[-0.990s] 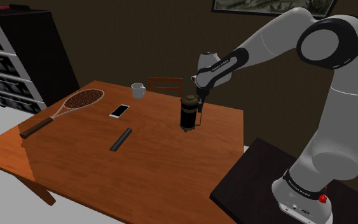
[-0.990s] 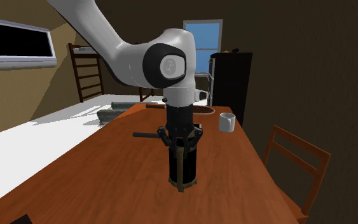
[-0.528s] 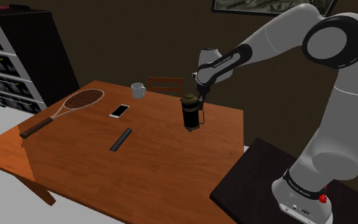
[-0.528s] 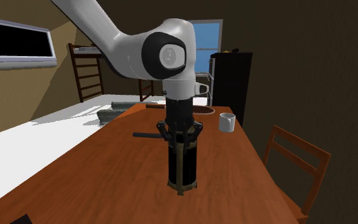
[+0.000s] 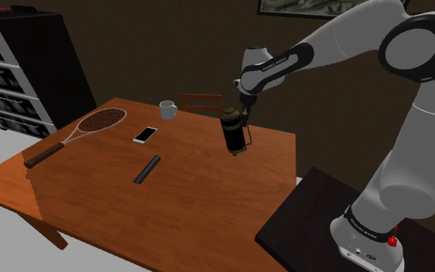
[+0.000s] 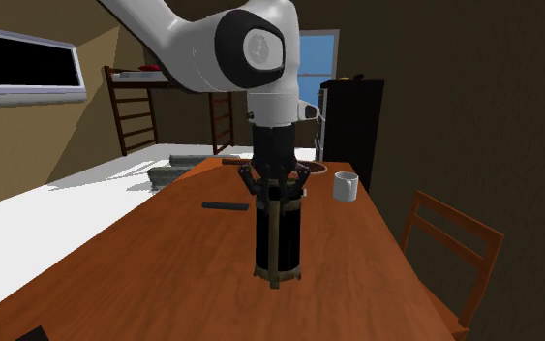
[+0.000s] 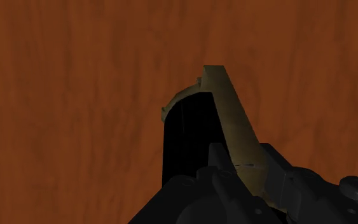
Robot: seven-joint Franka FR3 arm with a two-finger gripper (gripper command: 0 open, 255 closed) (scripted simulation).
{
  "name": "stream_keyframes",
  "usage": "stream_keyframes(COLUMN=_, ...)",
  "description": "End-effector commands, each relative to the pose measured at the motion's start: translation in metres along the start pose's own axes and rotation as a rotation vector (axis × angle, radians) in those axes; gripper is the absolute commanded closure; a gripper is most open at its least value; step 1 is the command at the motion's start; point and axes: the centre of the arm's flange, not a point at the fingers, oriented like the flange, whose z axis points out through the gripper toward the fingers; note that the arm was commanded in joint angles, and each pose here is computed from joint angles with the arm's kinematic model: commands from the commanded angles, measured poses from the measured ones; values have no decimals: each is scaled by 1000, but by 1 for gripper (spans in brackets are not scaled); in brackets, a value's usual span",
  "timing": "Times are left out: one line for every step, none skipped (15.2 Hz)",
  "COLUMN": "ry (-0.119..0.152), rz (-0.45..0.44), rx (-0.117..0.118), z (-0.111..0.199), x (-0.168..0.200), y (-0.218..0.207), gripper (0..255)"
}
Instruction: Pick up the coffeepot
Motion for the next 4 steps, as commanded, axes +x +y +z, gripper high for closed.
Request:
stream_keyframes(ry=2, rz=0, rx=-1, z=-13, x=0, y=0, gripper=255)
stream_keyframes(ry=2, rz=0, rx=-1, z=-18, x=0, y=0, gripper=255)
stream_keyframes(ry=2, rz=0, rx=-1, z=-19, x=0, y=0, gripper=255)
stream_keyframes(ry=2, rz=0, rx=-1, z=-19, x=0, y=0, gripper=255)
